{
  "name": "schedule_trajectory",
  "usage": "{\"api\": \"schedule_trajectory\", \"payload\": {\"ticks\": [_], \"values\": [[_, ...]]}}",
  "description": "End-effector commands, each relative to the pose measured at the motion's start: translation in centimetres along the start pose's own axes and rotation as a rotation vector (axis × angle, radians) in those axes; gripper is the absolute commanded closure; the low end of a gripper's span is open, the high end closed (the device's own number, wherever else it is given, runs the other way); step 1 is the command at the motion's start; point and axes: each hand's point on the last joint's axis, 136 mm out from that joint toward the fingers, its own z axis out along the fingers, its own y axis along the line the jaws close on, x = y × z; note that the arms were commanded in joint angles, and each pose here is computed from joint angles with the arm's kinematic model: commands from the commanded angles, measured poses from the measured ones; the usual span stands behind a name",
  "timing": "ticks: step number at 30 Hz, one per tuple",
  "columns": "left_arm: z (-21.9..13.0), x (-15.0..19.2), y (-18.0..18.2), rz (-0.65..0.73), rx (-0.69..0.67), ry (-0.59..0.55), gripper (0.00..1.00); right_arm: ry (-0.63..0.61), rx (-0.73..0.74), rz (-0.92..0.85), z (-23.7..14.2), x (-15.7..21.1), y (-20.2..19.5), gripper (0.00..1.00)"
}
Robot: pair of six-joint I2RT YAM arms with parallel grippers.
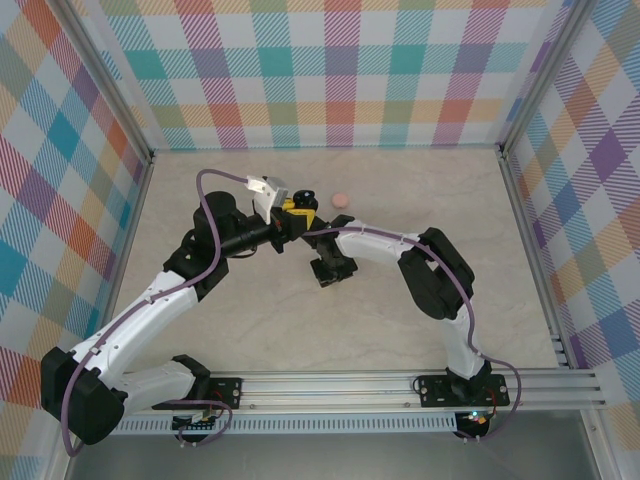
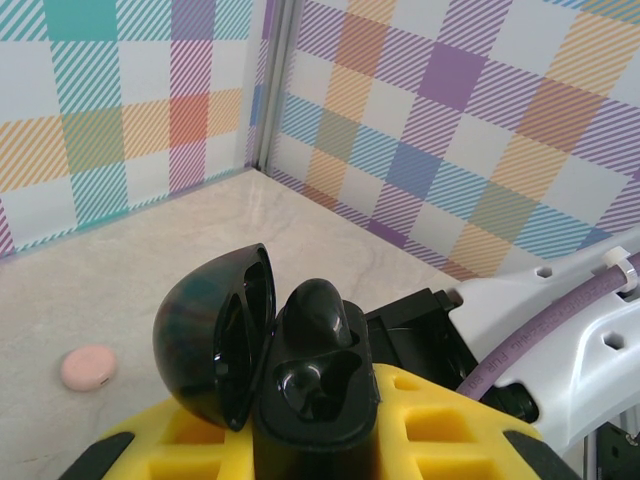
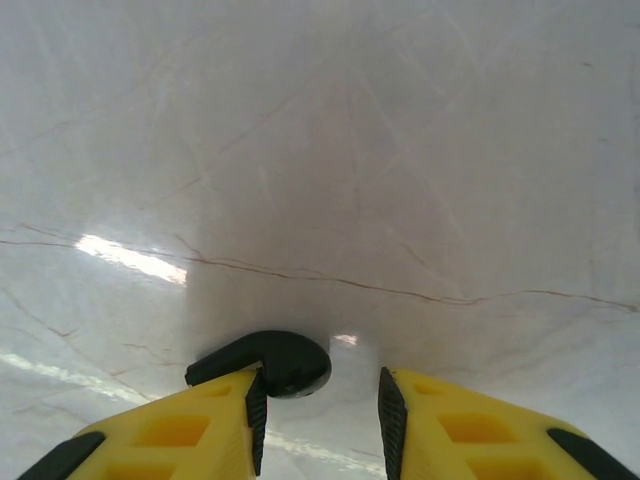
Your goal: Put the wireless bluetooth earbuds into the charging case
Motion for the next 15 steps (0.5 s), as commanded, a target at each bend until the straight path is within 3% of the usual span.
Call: {"api": "schedule_trajectory", "payload": {"ticks": [1,9,15], "values": [[-0.3,-0.8,-0.2,0.003,0.011,-0.036,0.88,0.0,0.055,-0.031,-0.4,-0.3,-1.1,0.63],[-0.3,-0.7,-0.1,-0.003,0.01,-0.036,0.88,-0.005,0.16,-0.046,-1.0,-0.5,-4.0,0.63],[-0.3,-0.8,-0.2,-0.002,0.011,-0.037,0.88,-0.032,0.117,-0.03,-2.4,-0.7,-4.3,0.63]]}}
